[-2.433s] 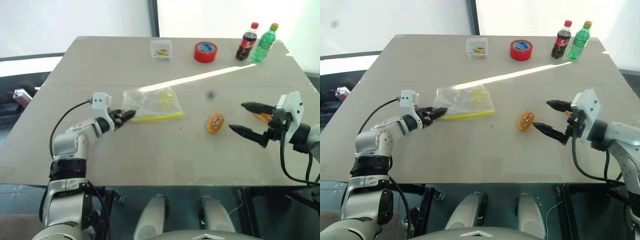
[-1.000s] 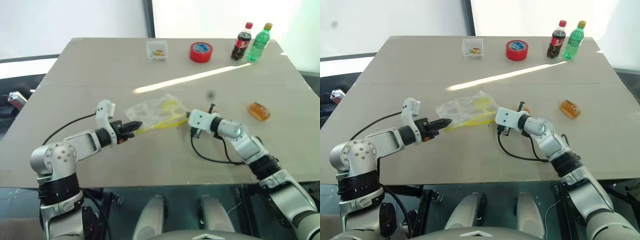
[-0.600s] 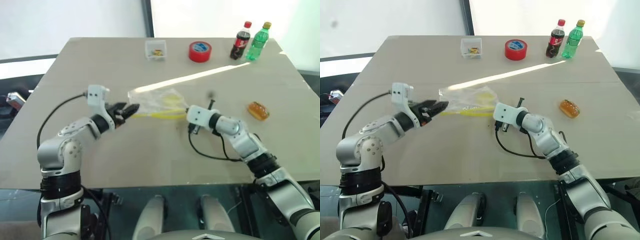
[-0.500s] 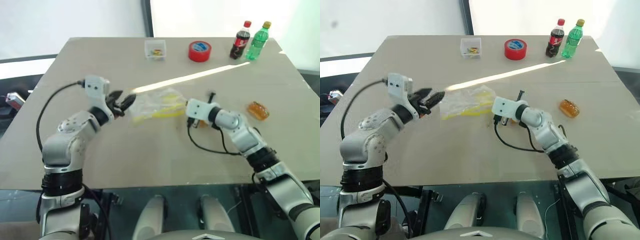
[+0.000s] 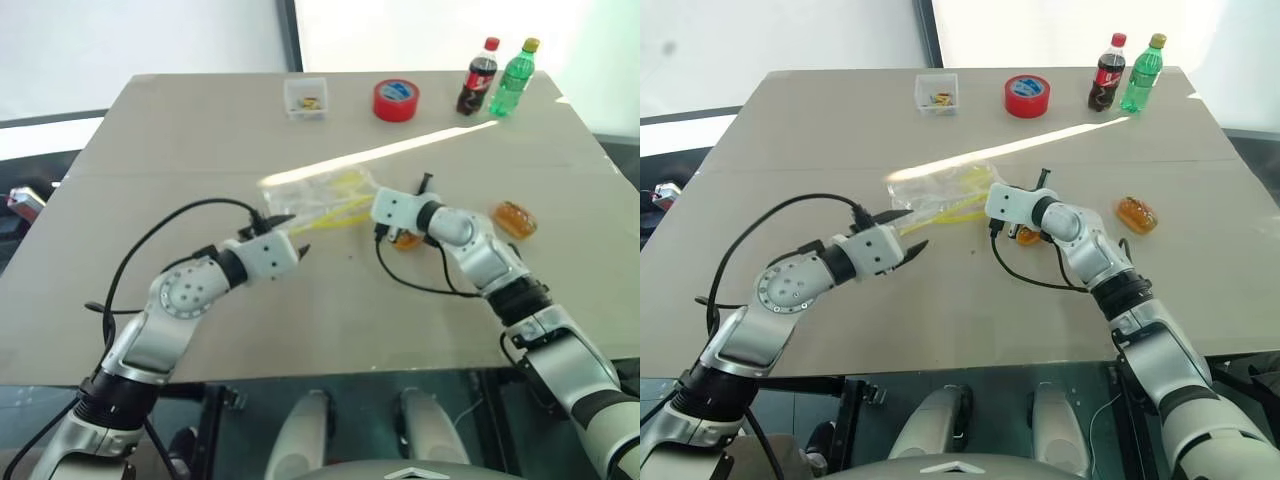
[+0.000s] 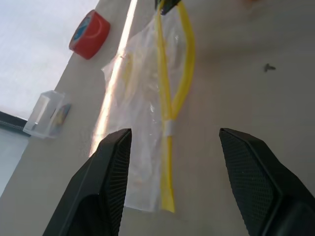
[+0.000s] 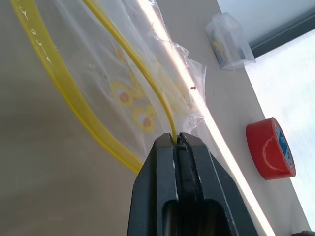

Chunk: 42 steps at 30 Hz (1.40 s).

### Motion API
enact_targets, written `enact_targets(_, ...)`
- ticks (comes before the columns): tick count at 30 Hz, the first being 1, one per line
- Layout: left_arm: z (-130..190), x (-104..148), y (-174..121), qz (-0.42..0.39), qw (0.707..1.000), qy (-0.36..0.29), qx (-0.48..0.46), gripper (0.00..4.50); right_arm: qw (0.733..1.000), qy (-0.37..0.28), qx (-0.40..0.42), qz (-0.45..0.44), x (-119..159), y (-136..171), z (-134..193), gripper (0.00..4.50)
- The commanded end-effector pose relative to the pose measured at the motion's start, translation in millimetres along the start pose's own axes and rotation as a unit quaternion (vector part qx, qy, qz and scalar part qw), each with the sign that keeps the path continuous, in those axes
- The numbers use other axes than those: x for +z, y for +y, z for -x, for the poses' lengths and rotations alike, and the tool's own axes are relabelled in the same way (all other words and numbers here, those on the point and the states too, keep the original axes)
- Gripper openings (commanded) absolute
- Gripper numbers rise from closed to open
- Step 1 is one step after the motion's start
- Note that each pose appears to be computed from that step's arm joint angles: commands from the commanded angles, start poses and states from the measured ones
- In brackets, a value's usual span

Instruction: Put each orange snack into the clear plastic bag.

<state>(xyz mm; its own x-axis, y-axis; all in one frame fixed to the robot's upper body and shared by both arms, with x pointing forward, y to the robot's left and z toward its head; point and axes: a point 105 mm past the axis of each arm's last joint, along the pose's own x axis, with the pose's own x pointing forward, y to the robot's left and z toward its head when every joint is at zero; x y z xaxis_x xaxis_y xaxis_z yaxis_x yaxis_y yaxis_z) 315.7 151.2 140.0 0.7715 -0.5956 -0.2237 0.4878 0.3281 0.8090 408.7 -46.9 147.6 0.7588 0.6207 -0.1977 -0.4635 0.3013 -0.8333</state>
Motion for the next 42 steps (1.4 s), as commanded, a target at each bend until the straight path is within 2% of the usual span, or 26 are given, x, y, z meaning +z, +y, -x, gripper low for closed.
enact_targets(1, 1.4, 0.3, 12.4, -0.028, 0.999, -0.002, 0.024, 2.98, 0.999, -0.023, -0.025, 0.011, 13.2, -16.3, 1.8, 0.0)
enact_targets(6, 0.7, -13.9, 17.8, -0.047, 0.998, 0.022, 0.033, 2.98, 0.999, -0.027, -0.025, 0.012, 15.8, -17.4, 2.6, 0.0)
enact_targets(12, -5.3, -17.9, 19.5, -0.048, 0.998, 0.02, 0.036, 2.98, 0.999, -0.03, -0.022, 0.009, 17.6, -14.8, 3.6, 0.0)
enact_targets(13, -6.5, -17.9, 20.2, -0.043, 0.998, 0.018, 0.037, 2.48, 0.999, -0.03, -0.021, 0.008, 17.8, -14.0, 3.7, 0.0)
enact_targets(14, -7.3, -17.9, 20.6, -0.039, 0.998, 0.017, 0.038, 2.24, 0.999, -0.03, -0.021, 0.008, 18.0, -13.4, 3.7, 0.0)
enact_targets(15, -7.9, -18.4, 20.2, -0.04, 0.998, 0.018, 0.037, 1.81, 0.999, -0.031, -0.019, 0.007, 18.9, -12.4, 4.0, 0.0)
enact_targets(17, -8.8, -19.6, 19.4, -0.044, 0.998, 0.02, 0.034, 0.67, 0.999, -0.034, -0.018, 0.004, 20.8, -11.8, 4.3, 0.0)
enact_targets(19, -9.6, -20.5, 19.4, -0.046, 0.998, 0.021, 0.034, 0.05, 0.999, -0.035, -0.017, 0.003, 21.9, -11.7, 4.6, 0.0)
enact_targets(26, -11.4, -24.2, 24.3, -0.052, 0.997, 0.029, 0.047, 0.05, 0.999, -0.036, -0.01, -0.002, 22.7, -11.6, 8.5, 0.0)
enact_targets(29, -12.0, -23.4, 26.1, -0.047, 0.997, 0.028, 0.053, 0.0, 0.999, -0.026, 0.004, -0.027, 18.6, -10.1, 16.2, 0.85)
enact_targets(31, -12.6, -22.2, 26.7, -0.036, 0.997, 0.025, 0.058, 0.0, 0.999, -0.027, 0.016, -0.033, 19.0, -7.4, 22.6, 1.68)
enact_targets(33, -13.3, -19.8, 26.9, -0.026, 0.997, 0.021, 0.063, 0.0, 0.998, -0.034, 0.018, -0.043, 22.5, -6.9, 30.1, 2.76)
enact_targets(34, -13.6, -18.4, 26.6, -0.024, 0.998, 0.019, 0.063, 0.0, 0.998, -0.038, 0.021, -0.055, 25.3, -5.6, 34.3, 3.05)
enact_targets(37, -14.1, -16.1, 26.9, -0.018, 0.998, 0.015, 0.066, 0.0, 0.992, -0.052, 0.025, -0.108, 33.7, -2.7, 40.5, 3.05)
enact_targets(40, -14.7, -14.1, 26.9, -0.009, 0.998, 0.01, 0.069, 0.0, 0.986, -0.058, 0.027, -0.156, 37.0, 5.6, 40.3, 2.18)
enact_targets(42, -15.1, -12.3, 26.3, -0.008, 0.998, 0.007, 0.068, 0.0, 0.986, -0.048, 0.028, -0.16, 33.8, 9.8, 37.2, 1.26)
